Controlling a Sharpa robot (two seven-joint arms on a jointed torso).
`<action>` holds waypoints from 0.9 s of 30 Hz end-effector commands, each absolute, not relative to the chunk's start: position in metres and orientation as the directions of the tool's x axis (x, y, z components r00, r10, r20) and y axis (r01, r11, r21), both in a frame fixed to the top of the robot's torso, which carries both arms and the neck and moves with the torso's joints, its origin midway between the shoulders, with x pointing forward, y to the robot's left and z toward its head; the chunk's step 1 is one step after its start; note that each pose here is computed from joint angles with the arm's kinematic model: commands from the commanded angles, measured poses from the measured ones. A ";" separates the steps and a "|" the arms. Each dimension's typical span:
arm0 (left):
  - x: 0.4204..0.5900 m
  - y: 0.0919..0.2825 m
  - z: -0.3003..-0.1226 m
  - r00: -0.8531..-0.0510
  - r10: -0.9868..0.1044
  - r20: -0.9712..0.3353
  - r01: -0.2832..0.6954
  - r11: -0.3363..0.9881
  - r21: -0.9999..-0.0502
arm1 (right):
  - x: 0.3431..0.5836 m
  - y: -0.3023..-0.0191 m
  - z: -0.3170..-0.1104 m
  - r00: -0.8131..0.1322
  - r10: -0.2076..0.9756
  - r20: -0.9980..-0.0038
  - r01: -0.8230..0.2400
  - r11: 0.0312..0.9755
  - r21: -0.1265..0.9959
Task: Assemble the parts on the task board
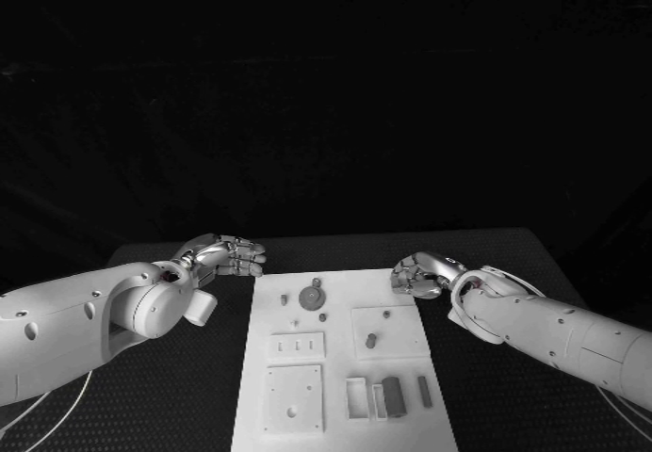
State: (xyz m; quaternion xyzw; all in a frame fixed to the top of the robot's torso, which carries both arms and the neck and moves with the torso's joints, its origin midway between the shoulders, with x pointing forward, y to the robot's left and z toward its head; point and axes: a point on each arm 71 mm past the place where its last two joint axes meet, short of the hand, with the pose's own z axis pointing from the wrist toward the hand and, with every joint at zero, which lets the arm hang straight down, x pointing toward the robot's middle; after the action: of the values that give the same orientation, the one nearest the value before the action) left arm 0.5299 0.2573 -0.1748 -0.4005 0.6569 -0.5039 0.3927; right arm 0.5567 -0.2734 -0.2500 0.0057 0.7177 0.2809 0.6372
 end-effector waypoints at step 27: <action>0.507 0.190 -0.198 -0.585 -0.785 -0.205 -0.236 0.406 -0.883 | 0.514 -0.143 -0.196 -0.152 0.292 -0.944 -0.498 0.803 0.329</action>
State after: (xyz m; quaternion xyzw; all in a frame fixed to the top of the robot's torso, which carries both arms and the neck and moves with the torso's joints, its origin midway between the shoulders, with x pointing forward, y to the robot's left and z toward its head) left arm 0.5111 0.1950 -0.1949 -0.3368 0.7590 -0.4466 0.3333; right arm 0.5160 -0.1470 -0.1955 -0.0581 0.6902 0.3251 0.6439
